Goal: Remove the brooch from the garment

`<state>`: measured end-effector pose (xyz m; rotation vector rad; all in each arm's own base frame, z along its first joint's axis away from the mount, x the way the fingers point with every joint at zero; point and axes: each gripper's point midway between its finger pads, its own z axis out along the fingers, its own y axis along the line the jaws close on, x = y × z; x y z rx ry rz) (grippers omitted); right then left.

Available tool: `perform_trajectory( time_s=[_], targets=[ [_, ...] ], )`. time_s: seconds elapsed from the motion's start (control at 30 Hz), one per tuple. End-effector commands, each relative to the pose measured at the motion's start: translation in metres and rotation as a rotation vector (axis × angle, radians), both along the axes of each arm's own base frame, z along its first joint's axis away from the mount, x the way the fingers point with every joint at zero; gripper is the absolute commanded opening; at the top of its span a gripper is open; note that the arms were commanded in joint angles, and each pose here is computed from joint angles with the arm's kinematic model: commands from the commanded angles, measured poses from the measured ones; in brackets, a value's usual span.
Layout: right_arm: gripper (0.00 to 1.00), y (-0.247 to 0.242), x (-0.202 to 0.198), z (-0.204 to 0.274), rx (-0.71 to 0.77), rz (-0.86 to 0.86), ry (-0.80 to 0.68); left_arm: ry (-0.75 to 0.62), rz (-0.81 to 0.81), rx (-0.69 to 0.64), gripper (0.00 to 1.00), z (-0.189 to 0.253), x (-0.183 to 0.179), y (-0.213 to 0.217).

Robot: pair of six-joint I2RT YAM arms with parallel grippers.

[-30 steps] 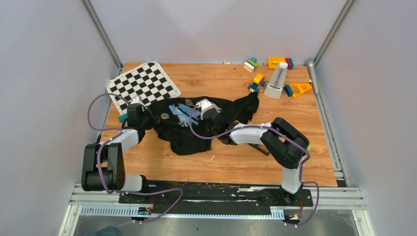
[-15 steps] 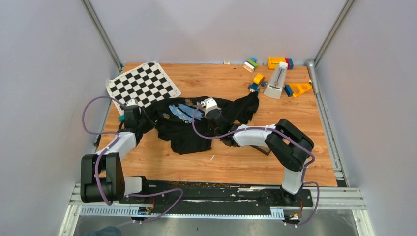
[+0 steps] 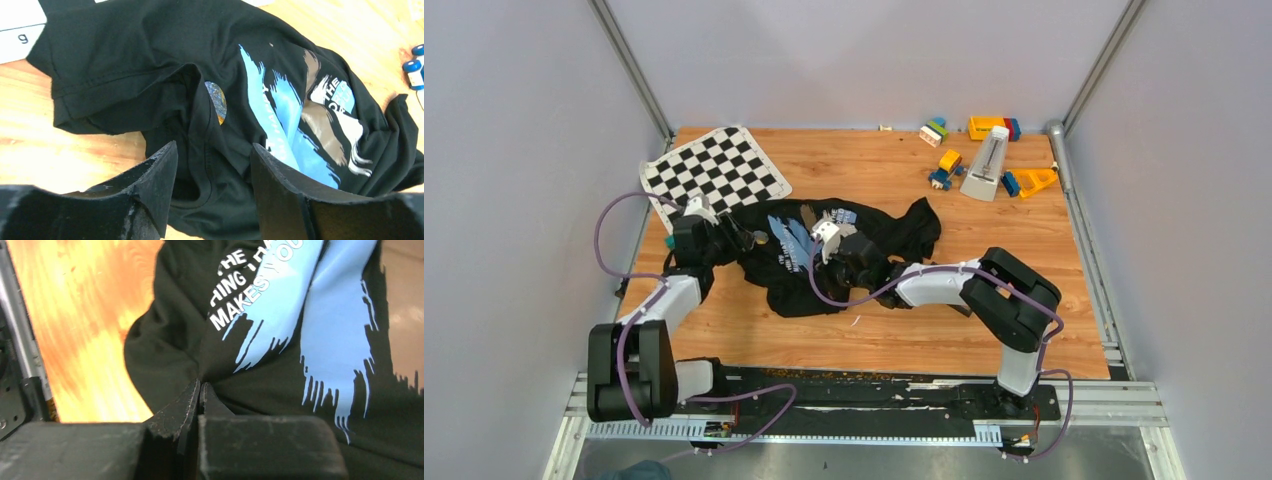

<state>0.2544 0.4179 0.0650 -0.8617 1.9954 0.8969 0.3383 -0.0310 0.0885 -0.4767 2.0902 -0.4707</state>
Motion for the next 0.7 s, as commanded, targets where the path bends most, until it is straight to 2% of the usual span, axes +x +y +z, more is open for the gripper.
perform_trajectory(
  time_s=[0.0,0.07,0.23,0.27,0.3,0.33,0.4,0.57,0.67],
  targets=[
    [0.0,0.021,-0.016,0.04,0.104,0.118,-0.086,-0.057,-0.045,-0.021,0.59,0.008,0.027,-0.005],
    [0.0,0.02,-0.015,0.04,0.102,0.111,-0.092,-0.032,-0.055,-0.037,0.53,-0.001,0.032,-0.008],
    [0.0,0.019,-0.013,0.041,0.099,0.101,-0.098,0.038,-0.046,-0.054,0.55,-0.02,0.037,-0.007],
    [0.0,0.019,-0.012,0.04,0.097,0.097,-0.1,0.043,-0.05,-0.056,0.53,-0.022,0.039,-0.008],
    [0.0,0.018,-0.012,0.04,0.096,0.091,-0.1,0.044,-0.053,-0.057,0.48,-0.023,0.039,-0.008],
    [0.0,0.018,-0.01,0.04,0.094,0.081,-0.101,0.049,-0.051,-0.052,0.37,-0.024,0.039,-0.007],
    [0.0,0.015,-0.005,0.038,0.084,0.043,-0.101,0.064,-0.023,-0.031,0.23,-0.025,0.035,-0.002],
    [0.0,0.004,0.017,0.03,0.033,-0.101,-0.097,0.098,0.06,-0.023,0.06,-0.021,0.01,0.01],
    [0.0,-0.002,0.028,0.026,0.007,-0.179,-0.093,0.136,0.048,-0.086,0.01,-0.028,-0.005,0.0]
  ],
)
